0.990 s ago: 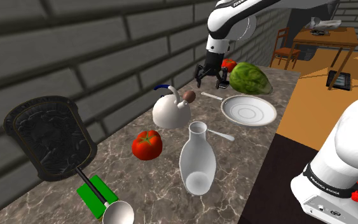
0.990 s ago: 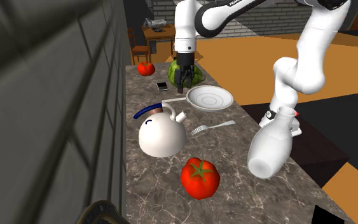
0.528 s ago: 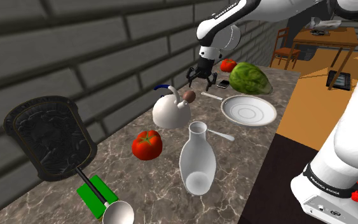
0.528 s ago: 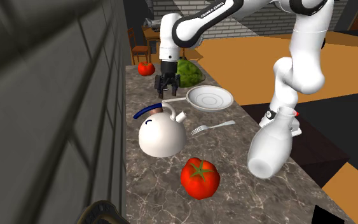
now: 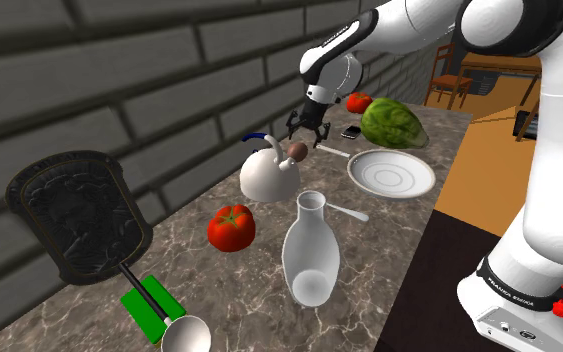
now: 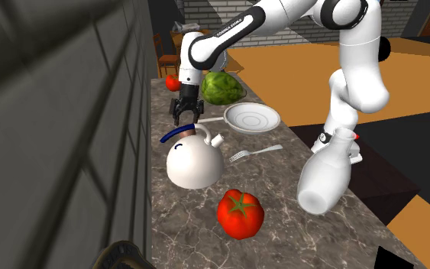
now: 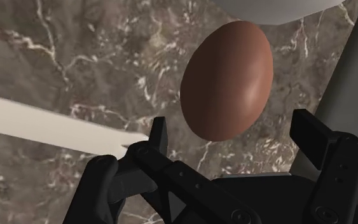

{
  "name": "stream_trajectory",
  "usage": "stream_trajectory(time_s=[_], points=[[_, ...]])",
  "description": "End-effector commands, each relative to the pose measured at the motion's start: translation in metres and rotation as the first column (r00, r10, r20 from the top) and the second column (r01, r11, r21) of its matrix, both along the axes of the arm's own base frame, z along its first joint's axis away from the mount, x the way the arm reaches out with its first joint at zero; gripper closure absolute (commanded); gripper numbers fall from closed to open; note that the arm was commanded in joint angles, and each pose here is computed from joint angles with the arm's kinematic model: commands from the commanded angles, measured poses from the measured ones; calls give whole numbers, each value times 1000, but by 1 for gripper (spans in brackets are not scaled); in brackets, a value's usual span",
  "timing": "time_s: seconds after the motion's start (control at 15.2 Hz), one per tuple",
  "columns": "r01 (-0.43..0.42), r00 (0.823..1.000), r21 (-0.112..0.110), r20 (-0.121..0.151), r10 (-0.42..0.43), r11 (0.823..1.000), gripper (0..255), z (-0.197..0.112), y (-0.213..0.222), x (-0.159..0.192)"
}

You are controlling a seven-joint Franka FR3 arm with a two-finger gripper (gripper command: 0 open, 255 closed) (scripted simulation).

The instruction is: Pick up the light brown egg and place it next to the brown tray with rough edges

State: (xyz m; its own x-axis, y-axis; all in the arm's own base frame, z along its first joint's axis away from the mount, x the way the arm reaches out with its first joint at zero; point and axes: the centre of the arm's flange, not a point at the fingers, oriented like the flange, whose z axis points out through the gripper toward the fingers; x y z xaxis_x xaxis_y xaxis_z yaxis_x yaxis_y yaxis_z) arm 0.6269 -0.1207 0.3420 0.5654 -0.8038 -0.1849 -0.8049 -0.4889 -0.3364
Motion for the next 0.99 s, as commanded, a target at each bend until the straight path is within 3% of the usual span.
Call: stream_trajectory(time_s=[0.0, 0.26, 0.73, 0.79, 0.92], points=[[3, 1000, 1, 1, -3, 1000, 0, -10, 3, 3], [3, 1000, 1, 1, -3, 1000, 0, -28, 9, 7], [3, 1000, 1, 1, -3, 1000, 0, -28, 9, 7], [3, 1000, 1, 1, -3, 1000, 255, -28, 9, 7], [3, 1000, 1, 1, -3, 1000, 255, -28, 9, 6]])
